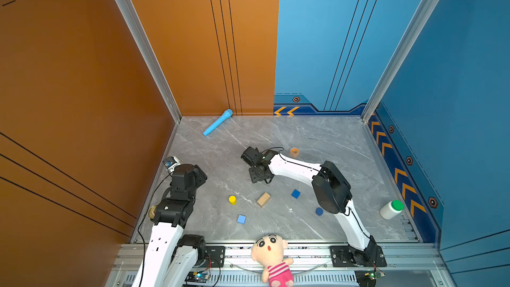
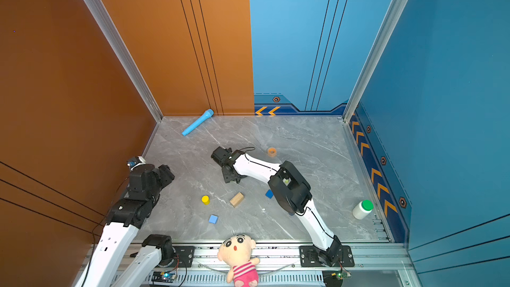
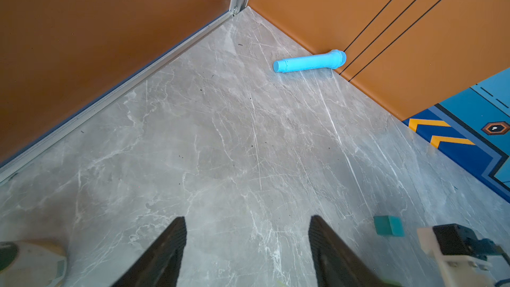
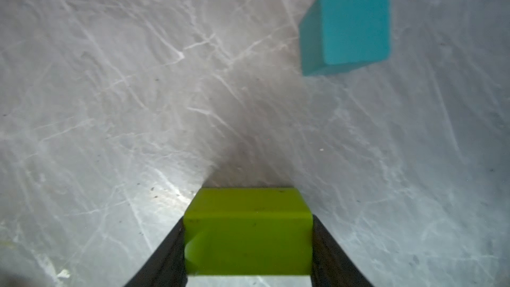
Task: Build the wood block tower
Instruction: 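Carry the green block with the right gripper toward the teal cube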
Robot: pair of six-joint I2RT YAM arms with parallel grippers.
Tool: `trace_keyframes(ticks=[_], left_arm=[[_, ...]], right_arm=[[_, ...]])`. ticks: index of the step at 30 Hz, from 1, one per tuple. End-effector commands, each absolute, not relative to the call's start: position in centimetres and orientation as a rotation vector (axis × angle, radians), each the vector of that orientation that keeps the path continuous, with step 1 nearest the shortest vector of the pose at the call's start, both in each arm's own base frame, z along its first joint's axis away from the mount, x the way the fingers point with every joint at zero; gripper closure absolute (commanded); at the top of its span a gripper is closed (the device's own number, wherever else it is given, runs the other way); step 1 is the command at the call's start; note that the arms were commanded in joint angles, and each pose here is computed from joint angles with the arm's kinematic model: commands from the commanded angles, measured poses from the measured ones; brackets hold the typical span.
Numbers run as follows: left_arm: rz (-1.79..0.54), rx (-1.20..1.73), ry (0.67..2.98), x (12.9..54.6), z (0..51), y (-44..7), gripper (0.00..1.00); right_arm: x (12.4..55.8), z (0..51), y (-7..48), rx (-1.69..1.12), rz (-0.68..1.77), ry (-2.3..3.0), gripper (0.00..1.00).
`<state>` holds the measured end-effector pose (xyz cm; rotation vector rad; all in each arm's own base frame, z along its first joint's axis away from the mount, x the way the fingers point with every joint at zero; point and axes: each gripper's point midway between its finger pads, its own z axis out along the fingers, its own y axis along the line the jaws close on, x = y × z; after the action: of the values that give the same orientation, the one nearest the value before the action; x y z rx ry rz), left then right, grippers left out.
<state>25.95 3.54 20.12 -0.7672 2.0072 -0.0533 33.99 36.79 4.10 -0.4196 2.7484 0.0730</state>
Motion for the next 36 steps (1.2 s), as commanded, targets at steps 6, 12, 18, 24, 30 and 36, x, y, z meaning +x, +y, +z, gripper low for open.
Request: trace_keyframes(ticks=[6,12,18,24,30,36], left_arm=[[-0.135,-0.671,2.086,28.3,19.8,0.6,0.28],[-0.136,-0.591,2.148,29.8,19.5,-1.3,0.28],[-0.131,-0.527,2.197,30.9,19.1,-2.9,0.28],[-0.116,-0.509,2.209,31.2,19.0,-3.0,0.28],[-0.093,-0.505,2.201,31.1,19.2,-2.7,0.28],[-0.081,-0.501,2.198,31.0,19.2,-2.5,0.28]], right_arm=[[35.5,3.5,32.2,-0.258,0.005,2.764,0.6],[36.7,3.1,30.8,-0.198,-0.01,2.773,0.62],[38.7,3.0,28.8,-0.118,-0.037,2.768,0.64],[41.5,3.1,27.3,-0.036,-0.042,2.751,0.65],[43.5,3.1,29.1,-0.037,-0.002,2.737,0.66],[44.1,2.4,32.0,-0.078,0.048,2.752,0.67]])
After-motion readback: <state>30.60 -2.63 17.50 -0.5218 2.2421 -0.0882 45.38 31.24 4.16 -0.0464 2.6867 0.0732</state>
